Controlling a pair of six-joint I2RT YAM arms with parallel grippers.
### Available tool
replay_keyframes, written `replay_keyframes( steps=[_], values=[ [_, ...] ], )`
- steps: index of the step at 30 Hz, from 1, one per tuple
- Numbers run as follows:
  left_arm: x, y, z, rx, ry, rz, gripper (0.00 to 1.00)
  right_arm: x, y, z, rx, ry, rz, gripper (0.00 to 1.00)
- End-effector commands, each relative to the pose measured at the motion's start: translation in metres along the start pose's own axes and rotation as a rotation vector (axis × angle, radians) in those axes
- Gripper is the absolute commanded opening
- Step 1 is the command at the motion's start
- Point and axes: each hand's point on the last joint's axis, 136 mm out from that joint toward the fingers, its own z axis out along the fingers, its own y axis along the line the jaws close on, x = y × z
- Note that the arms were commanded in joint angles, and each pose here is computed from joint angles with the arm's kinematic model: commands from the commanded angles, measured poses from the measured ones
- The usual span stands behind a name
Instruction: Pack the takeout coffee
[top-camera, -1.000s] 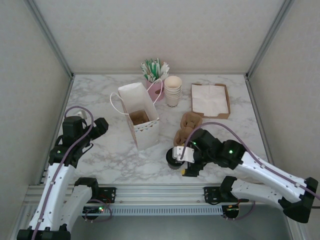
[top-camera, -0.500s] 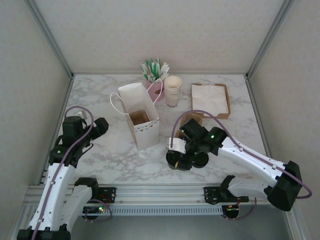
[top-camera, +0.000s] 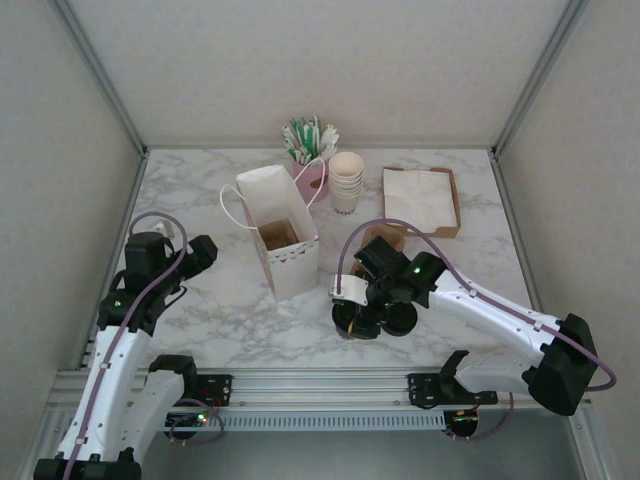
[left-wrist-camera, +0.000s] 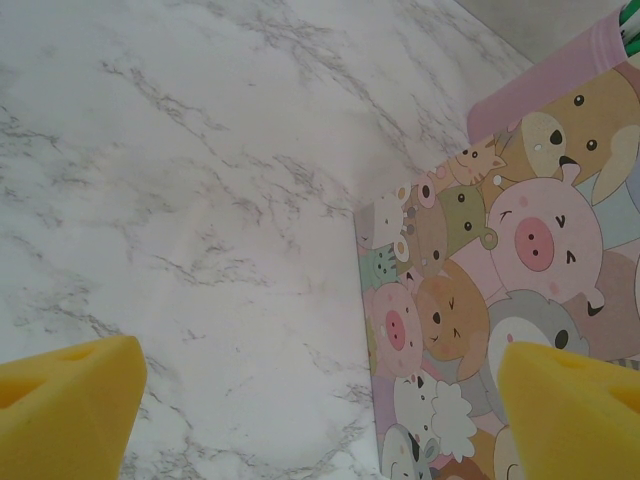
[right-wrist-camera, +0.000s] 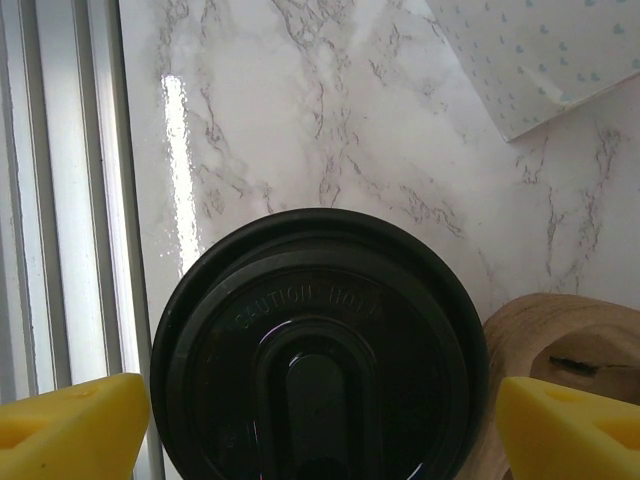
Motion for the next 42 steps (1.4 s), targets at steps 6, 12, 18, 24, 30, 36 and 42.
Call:
replay_keyframes(
  steps=[6,12,18,24,30,36,42],
  values=[
    [-0.004,-0.01,-0.007,0.033,-0.006,0.026,0.91,-0.006,-0.007,-0.003,0.015,-0.004,0.001,0.85],
    [-0.004,-0.009,-0.006,0.032,-0.004,0.026,0.91,-0.003,-0.005,0.001,0.005,0.006,-0.002,0.83],
    [-0.005,-0.009,-0.006,0.03,-0.006,0.027,0.91,0.0,-0.006,0.004,0.004,0.024,0.0,0.84],
    [-0.005,-0.009,-0.006,0.029,-0.005,0.028,0.91,0.001,-0.006,0.007,-0.002,0.039,-0.001,0.84],
    [-0.005,-0.009,-0.006,0.03,-0.005,0.029,0.91,0.003,-0.004,0.011,-0.007,0.063,-0.014,0.81],
    [-0.004,-0.009,-0.006,0.029,-0.004,0.027,0.91,0.007,-0.003,0.012,0.006,0.077,-0.031,0.77],
    [-0.004,-0.008,-0.006,0.024,-0.004,0.026,0.91,0.004,-0.002,0.007,0.012,0.068,-0.034,0.71]
  ],
)
